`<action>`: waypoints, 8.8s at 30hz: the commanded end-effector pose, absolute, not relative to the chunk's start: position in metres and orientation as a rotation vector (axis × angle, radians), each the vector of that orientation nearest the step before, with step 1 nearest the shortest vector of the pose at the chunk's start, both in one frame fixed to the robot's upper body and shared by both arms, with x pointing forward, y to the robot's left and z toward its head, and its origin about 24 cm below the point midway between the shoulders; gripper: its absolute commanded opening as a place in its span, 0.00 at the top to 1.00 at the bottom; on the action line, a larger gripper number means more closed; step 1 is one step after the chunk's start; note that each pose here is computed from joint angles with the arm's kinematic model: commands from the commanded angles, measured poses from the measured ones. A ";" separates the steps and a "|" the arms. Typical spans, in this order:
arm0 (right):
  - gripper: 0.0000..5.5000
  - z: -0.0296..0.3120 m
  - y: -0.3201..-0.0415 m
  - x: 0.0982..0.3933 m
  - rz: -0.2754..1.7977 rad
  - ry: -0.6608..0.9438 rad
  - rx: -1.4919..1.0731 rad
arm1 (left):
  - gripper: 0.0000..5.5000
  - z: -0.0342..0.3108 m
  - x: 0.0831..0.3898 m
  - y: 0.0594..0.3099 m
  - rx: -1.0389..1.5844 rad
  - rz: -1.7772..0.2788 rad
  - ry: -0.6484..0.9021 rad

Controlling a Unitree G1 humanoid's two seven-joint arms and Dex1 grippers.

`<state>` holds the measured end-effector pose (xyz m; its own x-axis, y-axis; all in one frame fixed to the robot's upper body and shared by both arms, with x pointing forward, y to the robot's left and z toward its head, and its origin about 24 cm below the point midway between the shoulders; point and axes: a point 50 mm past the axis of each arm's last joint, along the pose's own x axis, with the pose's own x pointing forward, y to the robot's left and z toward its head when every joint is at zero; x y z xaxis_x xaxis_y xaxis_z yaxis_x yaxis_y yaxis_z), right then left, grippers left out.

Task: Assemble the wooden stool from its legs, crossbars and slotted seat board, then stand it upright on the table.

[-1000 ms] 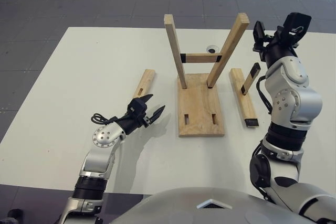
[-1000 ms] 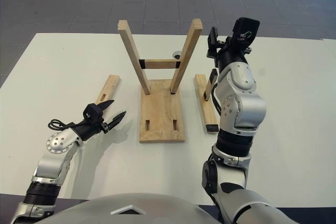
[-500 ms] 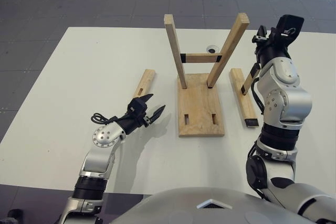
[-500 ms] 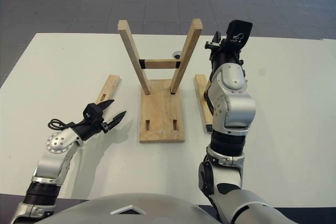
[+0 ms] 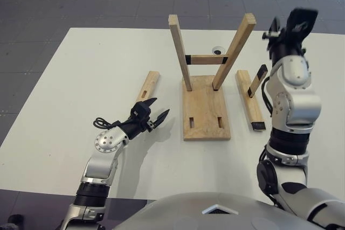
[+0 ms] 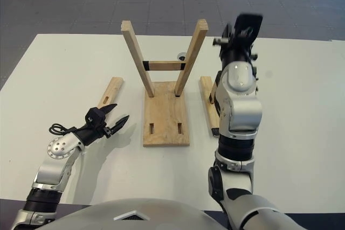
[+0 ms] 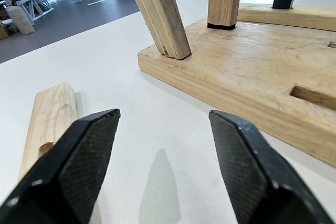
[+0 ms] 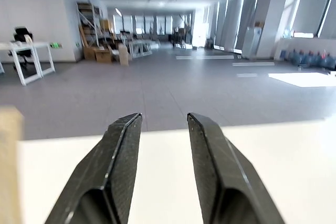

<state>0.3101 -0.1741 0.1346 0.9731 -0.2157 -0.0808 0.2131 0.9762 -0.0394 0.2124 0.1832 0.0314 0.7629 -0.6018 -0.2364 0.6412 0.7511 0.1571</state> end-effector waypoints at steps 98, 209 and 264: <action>0.63 0.225 -0.170 0.241 0.527 -0.294 0.245 | 0.29 0.219 0.263 0.180 -0.622 -1.086 0.001; 0.30 0.087 -0.192 0.185 0.986 0.512 0.385 | 0.62 0.120 0.256 0.141 -0.036 -1.460 0.175; 0.30 0.072 -0.185 0.174 0.948 0.553 0.380 | 0.63 0.045 0.231 0.146 0.333 -1.405 0.380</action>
<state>0.1736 -0.1826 0.0695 0.4435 0.8550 -0.2686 -0.6536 0.5137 0.5559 0.2461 0.1333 0.0847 0.1120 -0.9653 -0.2360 0.9888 0.0846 0.1231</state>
